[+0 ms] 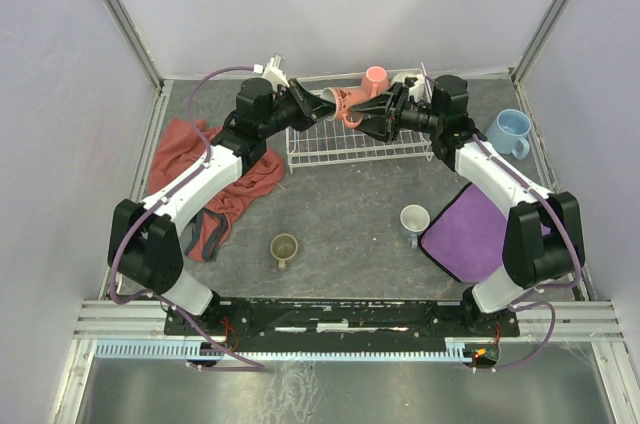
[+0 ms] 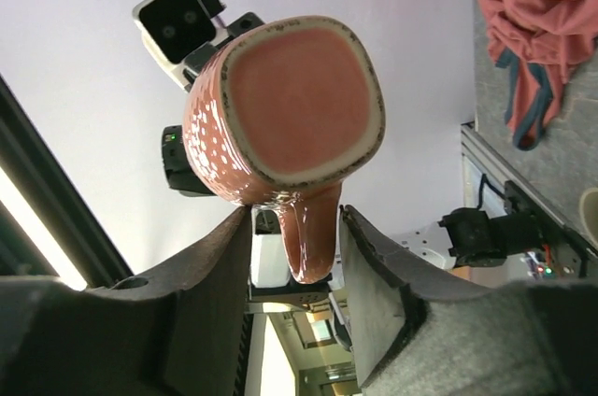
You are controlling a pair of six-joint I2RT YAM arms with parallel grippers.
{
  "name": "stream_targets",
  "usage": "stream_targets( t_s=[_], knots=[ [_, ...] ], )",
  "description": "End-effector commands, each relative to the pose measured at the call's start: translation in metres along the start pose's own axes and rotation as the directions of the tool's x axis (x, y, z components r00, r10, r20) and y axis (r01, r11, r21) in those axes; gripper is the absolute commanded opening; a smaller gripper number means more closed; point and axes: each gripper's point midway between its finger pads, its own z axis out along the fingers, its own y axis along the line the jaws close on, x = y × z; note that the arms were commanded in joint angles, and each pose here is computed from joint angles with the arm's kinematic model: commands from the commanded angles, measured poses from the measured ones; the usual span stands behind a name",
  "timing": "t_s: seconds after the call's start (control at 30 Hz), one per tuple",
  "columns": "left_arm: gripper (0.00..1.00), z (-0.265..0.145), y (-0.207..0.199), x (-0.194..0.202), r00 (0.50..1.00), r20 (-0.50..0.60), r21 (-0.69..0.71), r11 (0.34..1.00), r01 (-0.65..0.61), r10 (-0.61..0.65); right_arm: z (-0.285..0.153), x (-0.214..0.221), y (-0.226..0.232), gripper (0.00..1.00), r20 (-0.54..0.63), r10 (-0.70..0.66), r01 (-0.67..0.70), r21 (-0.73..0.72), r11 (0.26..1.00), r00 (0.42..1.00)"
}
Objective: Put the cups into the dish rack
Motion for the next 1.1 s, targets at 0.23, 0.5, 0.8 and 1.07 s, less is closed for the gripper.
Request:
stream_targets(
  t_s=[0.23,0.5,0.8,1.07],
  knots=[
    [0.03,-0.002,-0.061,-0.008,0.999,0.029,0.256,0.967,0.013,-0.022,0.022,0.014,0.026,0.40,-0.075,0.010,-0.020,-0.137,0.990,0.997],
    [0.03,-0.001,-0.062,-0.008,0.999,0.029,0.264,0.964,0.021,-0.030,0.029,0.019,0.026,0.34,-0.094,0.019,-0.033,-0.145,0.989,0.995],
    [0.03,-0.003,-0.063,-0.009,0.999,0.035,0.274,0.961,0.024,-0.036,0.032,0.021,0.023,0.27,-0.093,0.028,-0.041,-0.143,0.989,0.995],
    [0.03,-0.012,-0.057,-0.014,0.998,0.051,0.260,0.965,0.022,-0.036,0.036,0.016,0.020,0.01,-0.061,-0.030,0.022,-0.117,0.993,0.998]
  ],
)
